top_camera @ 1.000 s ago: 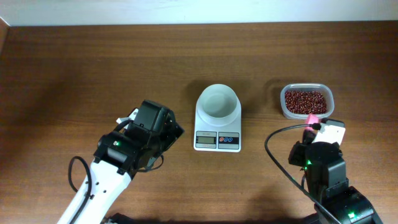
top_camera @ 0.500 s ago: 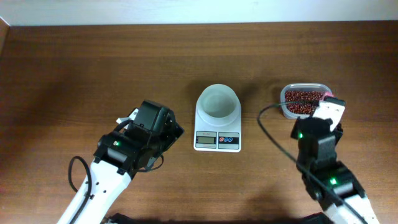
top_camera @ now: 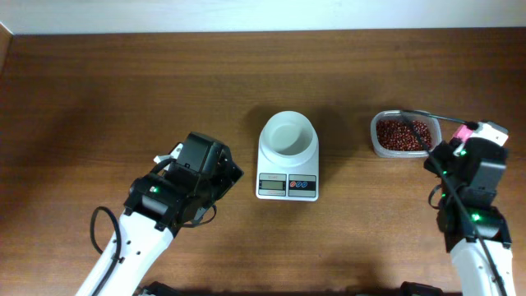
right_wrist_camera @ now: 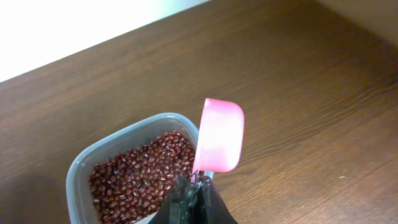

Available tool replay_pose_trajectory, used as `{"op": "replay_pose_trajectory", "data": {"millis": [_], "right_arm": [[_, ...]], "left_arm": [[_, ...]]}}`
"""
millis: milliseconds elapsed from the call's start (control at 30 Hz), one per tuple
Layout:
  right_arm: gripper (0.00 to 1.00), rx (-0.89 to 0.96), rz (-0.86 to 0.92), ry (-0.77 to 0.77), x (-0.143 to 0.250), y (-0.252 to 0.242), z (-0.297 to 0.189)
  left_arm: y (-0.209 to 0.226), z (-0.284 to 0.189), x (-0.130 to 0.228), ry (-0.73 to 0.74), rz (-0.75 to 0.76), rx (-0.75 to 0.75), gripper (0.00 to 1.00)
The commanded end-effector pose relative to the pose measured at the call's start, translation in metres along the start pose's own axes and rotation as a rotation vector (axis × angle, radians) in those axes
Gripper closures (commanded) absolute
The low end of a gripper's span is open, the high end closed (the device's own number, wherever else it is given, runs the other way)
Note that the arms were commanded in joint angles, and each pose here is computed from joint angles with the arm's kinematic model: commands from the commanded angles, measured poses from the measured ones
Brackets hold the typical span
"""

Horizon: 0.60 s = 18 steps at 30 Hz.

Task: Scoop and weigh 50g on scale
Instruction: 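Carry the pink scoop with the right gripper over the bean tub, then lower the scoop into the red beans with the right gripper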

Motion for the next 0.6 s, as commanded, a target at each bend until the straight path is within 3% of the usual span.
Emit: {"op": "replay_pose_trajectory", "data": {"millis": [0,133,500,567], "right_arm": [[0.96,-0.144,0.041,0.100,0.003,0.008,0.012],[0.96,-0.185,0.077,0.204,0.018,0.003,0.027],[0.96,-0.185,0.080,0.265,0.031,0.001,0.034],[0.96,-0.232,0.001,0.288,0.037,0.005,0.041]], "left_arm": [[0.002,0.002,-0.001,-0.008,0.011,-0.017,0.01],[0.002,0.002,-0.001,-0.008,0.011,-0.017,0.01],[0.002,0.002,-0.001,-0.008,0.011,-0.017,0.01],[0.002,0.002,-0.001,-0.008,0.011,-0.017,0.01]]}}
Point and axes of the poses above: each gripper's point midway between its finger pads, its own z axis out along the fingers, its own y axis along the line the jaws close on, x = y × z, the point moved 3 cm from there along -z, back along the fingers, and after that the axes turned 14 degrees about z, right-handed, at the moved point
